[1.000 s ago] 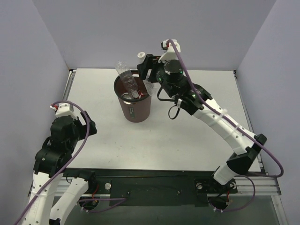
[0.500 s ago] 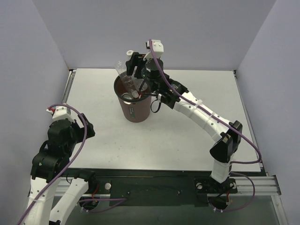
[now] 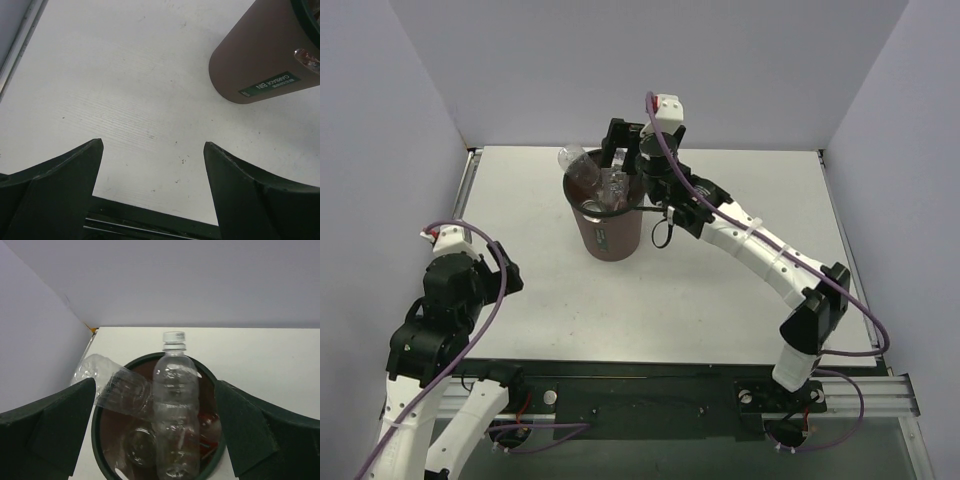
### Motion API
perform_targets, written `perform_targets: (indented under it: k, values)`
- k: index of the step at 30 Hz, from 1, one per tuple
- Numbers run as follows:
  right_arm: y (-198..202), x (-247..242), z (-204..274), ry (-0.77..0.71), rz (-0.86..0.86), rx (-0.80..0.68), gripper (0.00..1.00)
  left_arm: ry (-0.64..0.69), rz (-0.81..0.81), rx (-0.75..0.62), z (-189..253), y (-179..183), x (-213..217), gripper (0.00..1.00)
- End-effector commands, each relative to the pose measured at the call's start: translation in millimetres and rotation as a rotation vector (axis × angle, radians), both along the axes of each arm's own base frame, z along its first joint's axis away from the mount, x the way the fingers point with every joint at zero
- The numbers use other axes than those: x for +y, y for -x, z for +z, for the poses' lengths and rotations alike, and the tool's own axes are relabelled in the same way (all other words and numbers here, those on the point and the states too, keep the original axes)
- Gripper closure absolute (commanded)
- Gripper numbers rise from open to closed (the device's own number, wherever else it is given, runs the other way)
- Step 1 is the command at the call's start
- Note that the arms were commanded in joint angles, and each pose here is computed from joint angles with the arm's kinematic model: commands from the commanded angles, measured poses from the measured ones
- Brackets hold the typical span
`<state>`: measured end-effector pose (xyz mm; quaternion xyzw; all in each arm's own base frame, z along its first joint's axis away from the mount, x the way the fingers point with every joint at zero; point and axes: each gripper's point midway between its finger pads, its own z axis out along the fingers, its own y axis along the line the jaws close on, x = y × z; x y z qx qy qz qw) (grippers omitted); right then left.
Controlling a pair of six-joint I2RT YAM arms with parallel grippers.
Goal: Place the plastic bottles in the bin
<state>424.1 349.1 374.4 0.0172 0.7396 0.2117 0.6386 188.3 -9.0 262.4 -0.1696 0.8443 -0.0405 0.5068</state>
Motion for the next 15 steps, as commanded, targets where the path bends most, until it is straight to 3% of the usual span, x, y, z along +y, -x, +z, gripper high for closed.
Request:
perform_targets:
  k: [1, 6, 15]
  values:
    - [28, -56, 52, -0.022, -0.094, -0.082, 0.00, 0.008, 0.007, -0.046, 17, -11, -1, 0.07]
    - [61, -140, 12, 0.139, -0.293, 0.004, 0.00, 0.006, 0.001, -0.045, 14, -17, -3, 0.07]
    - [128, -284, -116, 0.335, -0.591, 0.323, 0.00, 0.012, -0.021, -0.020, -2, -32, -11, 0.07]
